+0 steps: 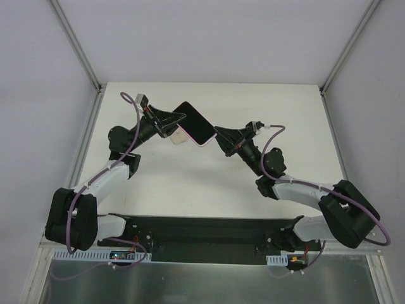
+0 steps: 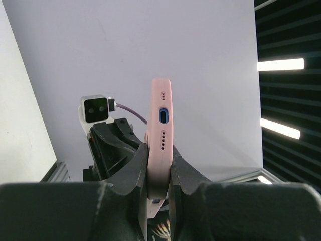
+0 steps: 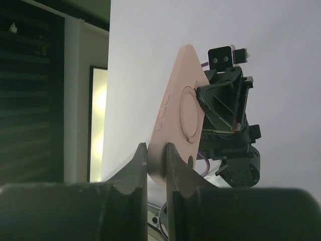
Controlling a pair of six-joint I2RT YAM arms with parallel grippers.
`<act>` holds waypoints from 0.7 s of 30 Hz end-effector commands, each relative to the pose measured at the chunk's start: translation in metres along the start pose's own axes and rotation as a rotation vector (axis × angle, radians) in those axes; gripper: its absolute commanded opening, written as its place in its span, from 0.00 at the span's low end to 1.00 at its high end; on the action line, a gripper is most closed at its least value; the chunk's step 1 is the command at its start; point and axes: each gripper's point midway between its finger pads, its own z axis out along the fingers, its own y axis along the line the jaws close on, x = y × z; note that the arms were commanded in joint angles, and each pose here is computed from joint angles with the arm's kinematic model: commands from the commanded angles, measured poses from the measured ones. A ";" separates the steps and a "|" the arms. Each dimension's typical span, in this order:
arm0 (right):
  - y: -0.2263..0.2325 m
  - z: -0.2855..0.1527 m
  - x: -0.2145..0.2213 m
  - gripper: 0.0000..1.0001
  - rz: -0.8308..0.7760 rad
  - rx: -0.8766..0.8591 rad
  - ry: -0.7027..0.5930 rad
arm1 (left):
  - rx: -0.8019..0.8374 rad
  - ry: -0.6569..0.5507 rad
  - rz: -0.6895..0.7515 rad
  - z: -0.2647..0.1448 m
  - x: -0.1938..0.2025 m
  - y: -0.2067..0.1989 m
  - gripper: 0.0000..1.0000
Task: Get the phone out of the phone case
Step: Remove the phone case from the phone.
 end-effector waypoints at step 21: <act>0.025 0.035 0.027 0.01 0.073 -0.148 0.082 | 0.616 0.068 0.291 -0.054 0.066 -0.176 0.00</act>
